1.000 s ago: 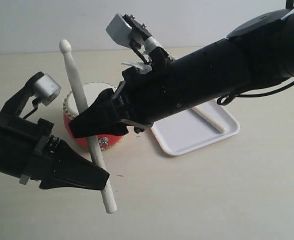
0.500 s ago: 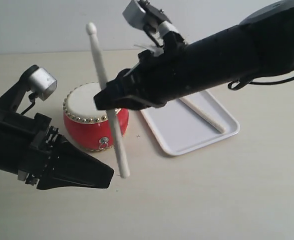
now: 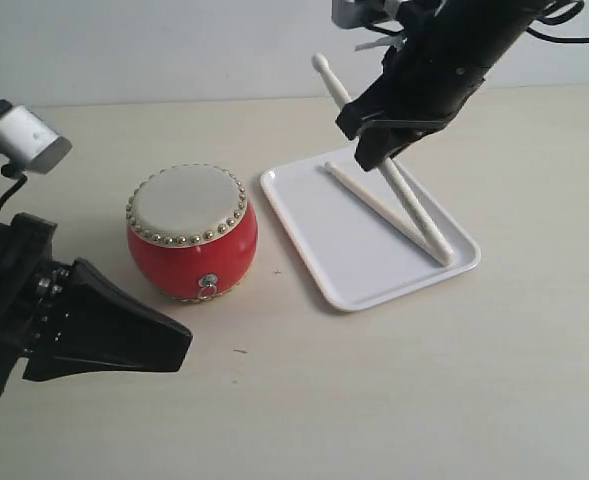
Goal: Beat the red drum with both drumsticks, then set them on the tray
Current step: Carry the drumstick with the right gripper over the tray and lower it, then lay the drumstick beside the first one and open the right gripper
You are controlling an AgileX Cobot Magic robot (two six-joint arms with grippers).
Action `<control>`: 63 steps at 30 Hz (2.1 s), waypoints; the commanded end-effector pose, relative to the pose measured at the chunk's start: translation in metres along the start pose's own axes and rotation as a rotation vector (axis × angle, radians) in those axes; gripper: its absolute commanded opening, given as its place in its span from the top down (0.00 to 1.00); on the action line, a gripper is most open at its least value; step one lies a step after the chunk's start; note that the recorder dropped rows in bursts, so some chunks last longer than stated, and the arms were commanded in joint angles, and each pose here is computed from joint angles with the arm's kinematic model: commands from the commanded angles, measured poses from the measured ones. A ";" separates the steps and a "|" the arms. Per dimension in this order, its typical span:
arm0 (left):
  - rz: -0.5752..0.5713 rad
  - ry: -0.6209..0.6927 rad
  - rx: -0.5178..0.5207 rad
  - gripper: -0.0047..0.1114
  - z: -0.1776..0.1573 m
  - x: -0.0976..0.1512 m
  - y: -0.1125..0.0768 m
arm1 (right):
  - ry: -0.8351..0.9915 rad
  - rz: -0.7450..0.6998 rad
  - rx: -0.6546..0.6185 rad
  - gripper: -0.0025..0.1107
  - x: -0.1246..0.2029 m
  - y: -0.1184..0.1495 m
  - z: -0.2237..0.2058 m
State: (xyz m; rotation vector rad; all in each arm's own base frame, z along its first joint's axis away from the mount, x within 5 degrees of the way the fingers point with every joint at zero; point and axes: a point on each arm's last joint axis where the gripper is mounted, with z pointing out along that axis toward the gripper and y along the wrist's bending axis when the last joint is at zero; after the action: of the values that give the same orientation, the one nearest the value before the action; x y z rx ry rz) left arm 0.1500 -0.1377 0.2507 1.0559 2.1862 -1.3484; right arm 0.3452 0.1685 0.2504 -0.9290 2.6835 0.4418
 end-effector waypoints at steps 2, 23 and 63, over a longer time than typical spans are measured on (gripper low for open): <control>0.056 0.012 -0.056 0.96 -0.007 0.002 -0.008 | 0.191 0.032 0.010 0.98 -0.016 -0.021 0.034; 0.072 0.021 -0.246 0.96 -0.016 0.006 -0.002 | 0.338 0.092 0.002 0.98 -0.022 -0.050 0.116; 0.065 0.014 -0.239 0.96 -0.016 0.005 -0.003 | 0.227 0.038 0.087 0.98 -0.040 -0.060 0.118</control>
State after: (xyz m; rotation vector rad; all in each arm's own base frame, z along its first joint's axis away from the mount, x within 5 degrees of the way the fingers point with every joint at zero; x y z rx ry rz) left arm 0.1473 -0.1220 0.2545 1.0483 2.2470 -1.0131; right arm 0.4246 0.1873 0.1392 -0.9672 2.9429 0.2326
